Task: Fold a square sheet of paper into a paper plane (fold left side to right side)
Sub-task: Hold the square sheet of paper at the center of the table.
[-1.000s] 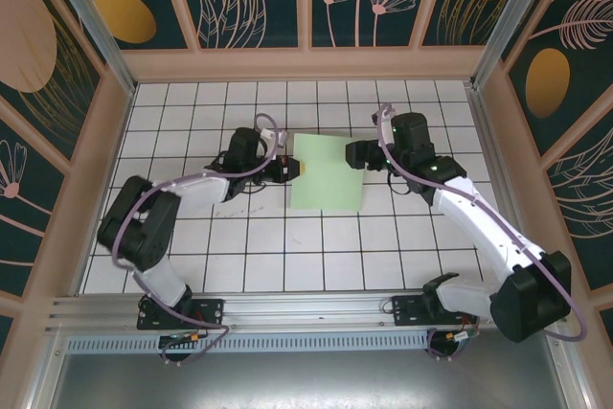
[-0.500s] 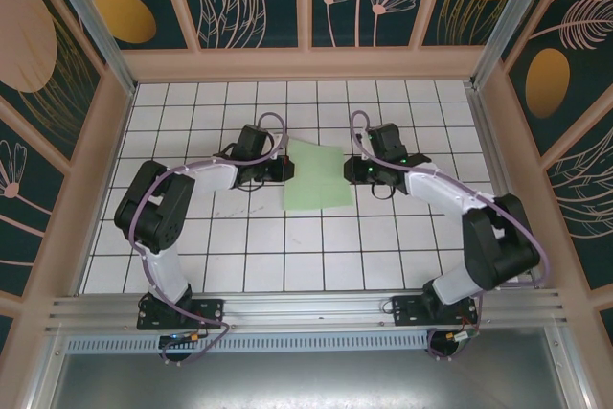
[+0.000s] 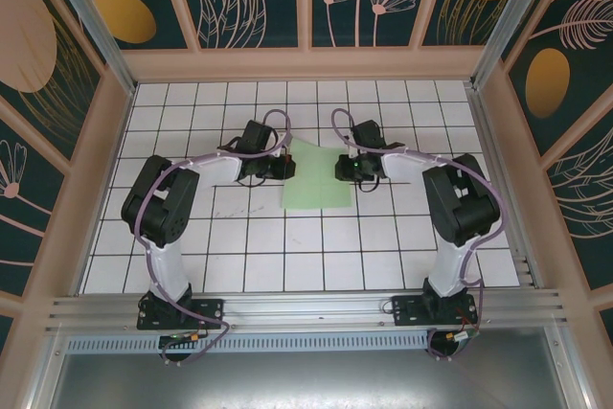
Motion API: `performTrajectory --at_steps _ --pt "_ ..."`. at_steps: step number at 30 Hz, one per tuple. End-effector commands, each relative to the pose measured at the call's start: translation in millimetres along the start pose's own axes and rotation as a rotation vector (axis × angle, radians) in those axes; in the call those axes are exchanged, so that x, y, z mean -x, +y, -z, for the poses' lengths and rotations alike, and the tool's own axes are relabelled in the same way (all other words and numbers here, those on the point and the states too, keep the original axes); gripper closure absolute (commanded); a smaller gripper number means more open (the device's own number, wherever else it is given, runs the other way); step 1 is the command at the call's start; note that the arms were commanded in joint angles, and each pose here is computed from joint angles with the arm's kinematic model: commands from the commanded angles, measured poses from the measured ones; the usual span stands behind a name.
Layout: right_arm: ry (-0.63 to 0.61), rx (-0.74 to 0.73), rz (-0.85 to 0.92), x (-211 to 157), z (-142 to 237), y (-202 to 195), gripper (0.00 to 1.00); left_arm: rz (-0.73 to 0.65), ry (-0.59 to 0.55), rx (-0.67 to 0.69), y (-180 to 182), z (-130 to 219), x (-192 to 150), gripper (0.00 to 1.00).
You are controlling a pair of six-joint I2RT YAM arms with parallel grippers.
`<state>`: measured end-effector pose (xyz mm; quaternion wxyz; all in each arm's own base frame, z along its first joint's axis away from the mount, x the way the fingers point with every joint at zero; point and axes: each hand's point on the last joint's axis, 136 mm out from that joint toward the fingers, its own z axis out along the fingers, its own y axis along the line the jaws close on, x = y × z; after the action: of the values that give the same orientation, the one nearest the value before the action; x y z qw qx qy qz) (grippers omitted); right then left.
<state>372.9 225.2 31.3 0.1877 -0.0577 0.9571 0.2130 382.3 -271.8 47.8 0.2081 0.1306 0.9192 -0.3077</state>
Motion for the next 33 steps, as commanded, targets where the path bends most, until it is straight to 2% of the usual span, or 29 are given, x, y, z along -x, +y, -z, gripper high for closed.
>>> performTrajectory --at_steps 1,4,9,12,16,21,26,29,33 --pt "0.013 -0.041 0.000 -0.8 -11.6 -3.9 0.83 -0.015 0.025 0.012 3.2 -1.4 1.2 1.00" --pt "0.043 -0.063 -0.004 -14.1 -16.0 -8.8 0.83 -0.011 0.023 -0.011 -1.9 -0.7 3.9 1.00" --pt "0.076 -0.095 -0.001 -30.3 -18.5 -17.7 0.83 0.010 0.001 -0.102 -22.6 7.5 11.9 0.69" --pt "0.088 -0.101 -0.002 -35.1 -18.7 -20.4 0.83 0.024 -0.011 -0.186 -39.2 13.0 16.0 0.58" --pt "0.094 -0.099 -0.004 -38.3 -19.6 -20.2 0.83 0.055 -0.020 -0.322 -62.1 17.9 21.3 0.53" --pt "0.093 -0.078 -0.010 -39.2 -20.3 -16.5 0.83 0.093 -0.029 -0.426 -76.8 17.0 28.3 0.43" --pt "0.087 -0.058 -0.018 -39.7 -19.8 -13.6 0.83 0.105 -0.013 -0.438 -77.0 6.1 28.5 0.38" --pt "0.072 -0.038 -0.018 -36.2 -17.1 -9.5 0.83 0.106 0.001 -0.464 -81.5 0.0 26.7 0.28" --pt "0.066 -0.030 -0.016 -33.4 -16.3 -7.0 0.83 0.099 0.011 -0.486 -87.8 -5.7 26.3 0.28"
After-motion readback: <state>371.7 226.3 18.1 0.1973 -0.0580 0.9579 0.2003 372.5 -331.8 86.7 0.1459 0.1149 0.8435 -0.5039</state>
